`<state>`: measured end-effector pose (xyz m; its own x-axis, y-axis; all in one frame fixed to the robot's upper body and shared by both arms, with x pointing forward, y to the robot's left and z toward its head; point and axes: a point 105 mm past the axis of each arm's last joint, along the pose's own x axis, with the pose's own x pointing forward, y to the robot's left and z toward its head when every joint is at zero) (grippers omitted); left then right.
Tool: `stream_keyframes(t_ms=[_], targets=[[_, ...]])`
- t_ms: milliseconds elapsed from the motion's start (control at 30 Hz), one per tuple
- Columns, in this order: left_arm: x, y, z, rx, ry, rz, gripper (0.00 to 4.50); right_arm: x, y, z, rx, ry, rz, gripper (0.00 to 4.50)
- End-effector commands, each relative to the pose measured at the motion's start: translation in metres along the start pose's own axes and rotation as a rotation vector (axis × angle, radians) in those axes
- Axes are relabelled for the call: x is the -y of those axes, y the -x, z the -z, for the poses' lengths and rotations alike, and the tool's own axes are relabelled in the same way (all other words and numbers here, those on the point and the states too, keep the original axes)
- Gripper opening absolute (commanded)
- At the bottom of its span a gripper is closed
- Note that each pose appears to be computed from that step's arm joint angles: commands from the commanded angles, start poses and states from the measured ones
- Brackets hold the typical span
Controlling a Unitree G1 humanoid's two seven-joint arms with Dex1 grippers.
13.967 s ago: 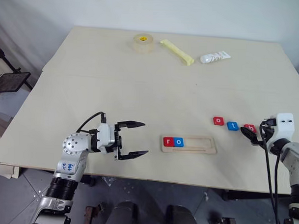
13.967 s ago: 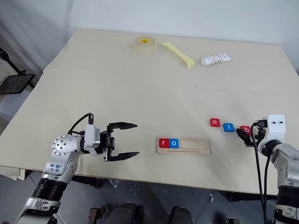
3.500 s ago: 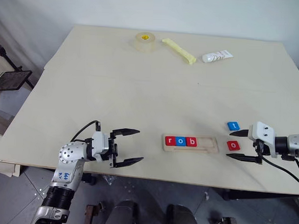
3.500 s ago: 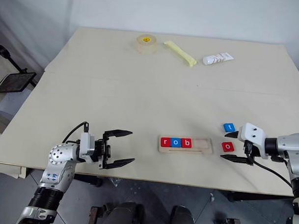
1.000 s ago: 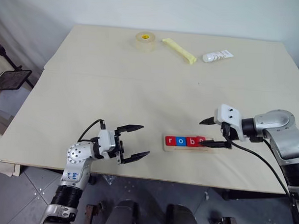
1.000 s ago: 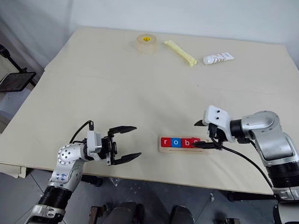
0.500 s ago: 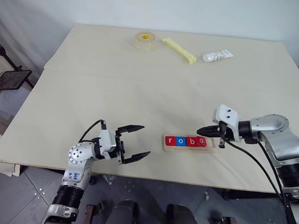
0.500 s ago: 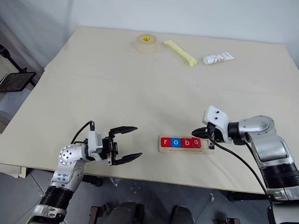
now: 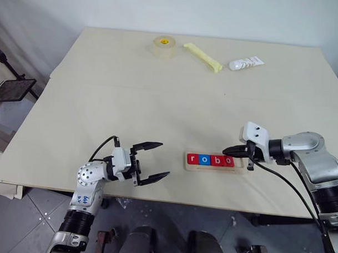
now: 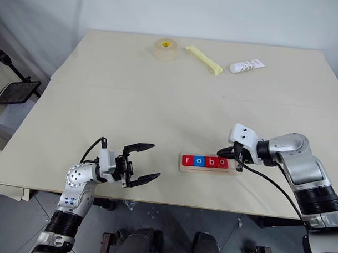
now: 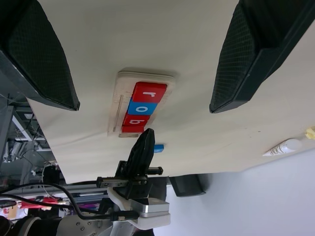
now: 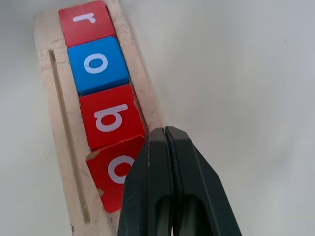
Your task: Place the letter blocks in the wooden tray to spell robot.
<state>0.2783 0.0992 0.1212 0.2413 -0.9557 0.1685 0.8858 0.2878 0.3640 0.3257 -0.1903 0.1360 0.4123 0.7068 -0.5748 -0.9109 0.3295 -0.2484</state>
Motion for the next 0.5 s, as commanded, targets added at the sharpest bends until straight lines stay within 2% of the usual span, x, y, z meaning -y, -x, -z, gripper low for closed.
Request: stream_keyframes(t_ms=[33,267,500], targets=[[-0.001,-0.003,-0.006,0.016,-0.036,0.007,4.50,0.003,0.014,-0.015,0.041,0.042,0.034,0.04],[-0.002,-0.005,-0.004,0.019,-0.033,0.008,4.50,-0.005,0.021,-0.030,0.101,0.052,0.040,0.04],[-0.002,-0.005,-0.005,0.023,-0.037,0.007,4.50,-0.003,0.033,-0.017,0.090,-0.011,0.136,0.04]])
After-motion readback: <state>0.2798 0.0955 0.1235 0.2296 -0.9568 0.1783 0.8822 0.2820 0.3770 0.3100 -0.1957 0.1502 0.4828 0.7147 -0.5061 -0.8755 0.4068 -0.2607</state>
